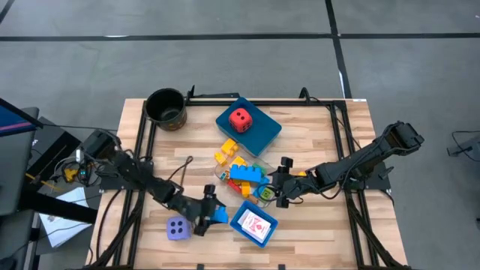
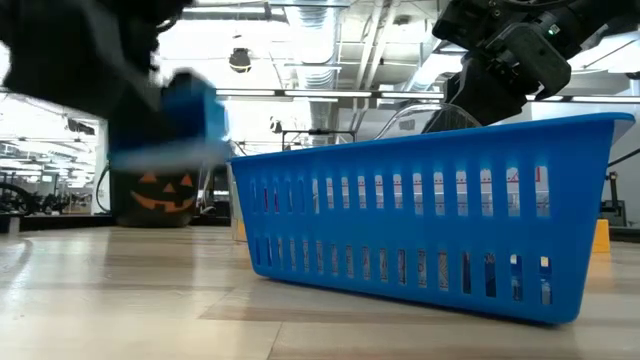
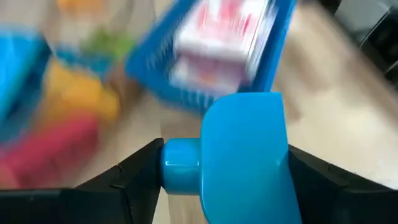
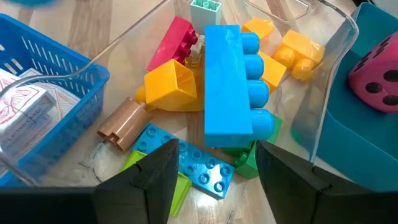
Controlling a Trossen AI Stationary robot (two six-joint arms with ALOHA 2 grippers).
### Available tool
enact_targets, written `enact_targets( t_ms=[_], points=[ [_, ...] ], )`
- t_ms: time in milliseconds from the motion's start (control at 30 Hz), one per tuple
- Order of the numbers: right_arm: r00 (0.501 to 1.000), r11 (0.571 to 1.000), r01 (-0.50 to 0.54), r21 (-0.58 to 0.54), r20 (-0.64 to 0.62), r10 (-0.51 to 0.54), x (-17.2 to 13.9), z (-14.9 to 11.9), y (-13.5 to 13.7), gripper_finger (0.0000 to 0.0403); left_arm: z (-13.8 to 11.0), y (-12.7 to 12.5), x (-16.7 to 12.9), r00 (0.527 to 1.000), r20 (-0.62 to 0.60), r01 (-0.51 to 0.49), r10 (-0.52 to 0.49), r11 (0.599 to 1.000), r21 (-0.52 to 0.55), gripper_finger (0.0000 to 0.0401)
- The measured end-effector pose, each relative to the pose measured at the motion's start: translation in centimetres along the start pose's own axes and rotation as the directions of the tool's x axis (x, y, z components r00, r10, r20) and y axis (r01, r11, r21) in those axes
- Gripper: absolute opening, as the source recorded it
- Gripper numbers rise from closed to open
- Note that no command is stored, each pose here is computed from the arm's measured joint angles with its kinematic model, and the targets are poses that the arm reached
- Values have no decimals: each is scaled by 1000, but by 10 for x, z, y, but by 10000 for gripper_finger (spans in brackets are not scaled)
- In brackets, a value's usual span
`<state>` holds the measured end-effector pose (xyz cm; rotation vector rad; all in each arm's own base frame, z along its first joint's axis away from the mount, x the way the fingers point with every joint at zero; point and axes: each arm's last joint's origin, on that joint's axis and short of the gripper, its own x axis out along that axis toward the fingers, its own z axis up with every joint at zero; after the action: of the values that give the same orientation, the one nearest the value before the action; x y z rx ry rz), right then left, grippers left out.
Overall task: Pick & Place Toys
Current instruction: Put the sky blue game piece block into the transparent bin
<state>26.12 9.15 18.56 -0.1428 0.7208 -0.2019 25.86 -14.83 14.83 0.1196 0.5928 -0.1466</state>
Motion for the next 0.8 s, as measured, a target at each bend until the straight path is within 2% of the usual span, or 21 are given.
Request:
enact_targets(
  t_ms=[133, 300, 567, 800],
  points=[
    [1000, 1000, 0, 0, 0, 0, 0, 0, 0, 205, 20, 0, -15, 988, 144, -54, 48, 998, 41, 254],
    [1000, 1000, 0, 0, 0, 0, 0, 0, 0, 205, 38, 11, -15, 932, 310, -198, 186, 980, 9, 254],
    [1000, 1000, 0, -3, 1, 0, 0, 1, 0, 205, 44, 68, 7, 860, 338, -369, 383, 923, -107, 254],
    [998, 998, -25, -51, 65, 28, -9, 22, 8, 205, 47, 100, 11, 872, 368, -295, 322, 947, -131, 255]
  ],
)
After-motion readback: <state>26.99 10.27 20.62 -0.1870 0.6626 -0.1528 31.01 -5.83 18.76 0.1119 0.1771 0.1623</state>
